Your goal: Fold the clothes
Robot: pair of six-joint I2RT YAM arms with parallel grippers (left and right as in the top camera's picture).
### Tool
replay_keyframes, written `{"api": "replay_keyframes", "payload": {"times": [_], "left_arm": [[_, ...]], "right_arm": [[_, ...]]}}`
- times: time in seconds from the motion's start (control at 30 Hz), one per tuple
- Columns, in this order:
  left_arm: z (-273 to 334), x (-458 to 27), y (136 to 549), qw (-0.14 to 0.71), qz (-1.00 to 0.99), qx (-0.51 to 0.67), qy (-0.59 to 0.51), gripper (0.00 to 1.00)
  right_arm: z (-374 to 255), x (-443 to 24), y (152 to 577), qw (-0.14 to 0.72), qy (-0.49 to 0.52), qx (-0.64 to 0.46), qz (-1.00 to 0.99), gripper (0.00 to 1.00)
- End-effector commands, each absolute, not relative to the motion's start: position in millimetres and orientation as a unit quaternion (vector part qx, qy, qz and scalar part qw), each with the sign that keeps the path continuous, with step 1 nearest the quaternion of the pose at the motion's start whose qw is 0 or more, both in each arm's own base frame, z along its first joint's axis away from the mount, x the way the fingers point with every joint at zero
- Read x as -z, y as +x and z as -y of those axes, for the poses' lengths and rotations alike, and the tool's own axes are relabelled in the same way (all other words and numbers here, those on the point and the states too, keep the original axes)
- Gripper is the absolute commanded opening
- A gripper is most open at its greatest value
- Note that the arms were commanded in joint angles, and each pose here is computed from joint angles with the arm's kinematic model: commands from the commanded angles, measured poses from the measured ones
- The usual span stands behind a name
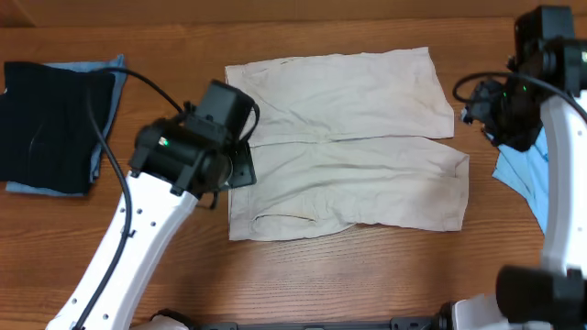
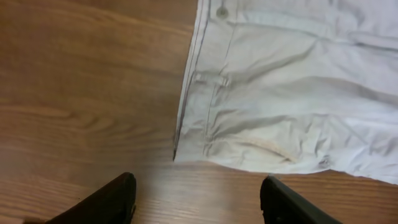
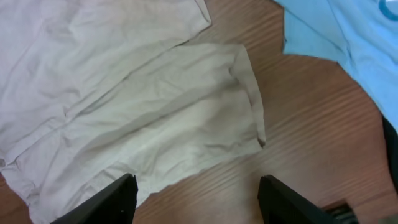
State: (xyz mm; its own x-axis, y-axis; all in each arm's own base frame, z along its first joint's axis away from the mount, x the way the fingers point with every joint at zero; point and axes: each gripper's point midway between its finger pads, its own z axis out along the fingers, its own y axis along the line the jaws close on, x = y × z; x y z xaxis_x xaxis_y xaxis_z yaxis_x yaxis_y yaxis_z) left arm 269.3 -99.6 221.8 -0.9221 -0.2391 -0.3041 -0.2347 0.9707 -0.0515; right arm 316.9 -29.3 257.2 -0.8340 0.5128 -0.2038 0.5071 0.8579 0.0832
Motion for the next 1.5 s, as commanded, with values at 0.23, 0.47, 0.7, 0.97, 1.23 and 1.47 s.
{"api": "replay_keyframes", "payload": {"times": [0.23, 0.47, 0.7, 0.97, 1.23, 1.47], "left_arm": [[103, -143, 257, 0.113, -0.979, 0.003, -0.171, 1.0], [117, -107, 259, 0.105, -0.979, 0.043, -0.168, 1.0], [171, -109, 306, 0.164, -0.974, 0.152, -0.042, 0.35], [184, -55, 335, 0.153, -0.978, 0.14, -0.029, 0.22], [168, -70, 347, 0.176, -0.978, 0.115, -0.001, 0.64], [127, -97, 356, 0.176, -0.983, 0.058, -0.021, 0.75]], "right_arm": [[42, -172, 226, 0.075, 0.364, 0.014, -0.928, 0.83], [72, -85, 221, 0.027, 0.408, -0.051, -0.911, 0.85], [46, -85, 281, 0.105, 0.309, -0.155, -0.933, 0.31], [53, -59, 323, 0.144, 0.26, -0.163, -0.941, 0.17], [78, -41, 355, 0.199, 0.212, -0.111, -0.95, 0.28], [80, -16, 364, 0.192, 0.214, -0.118, -0.951, 0.24]]}}
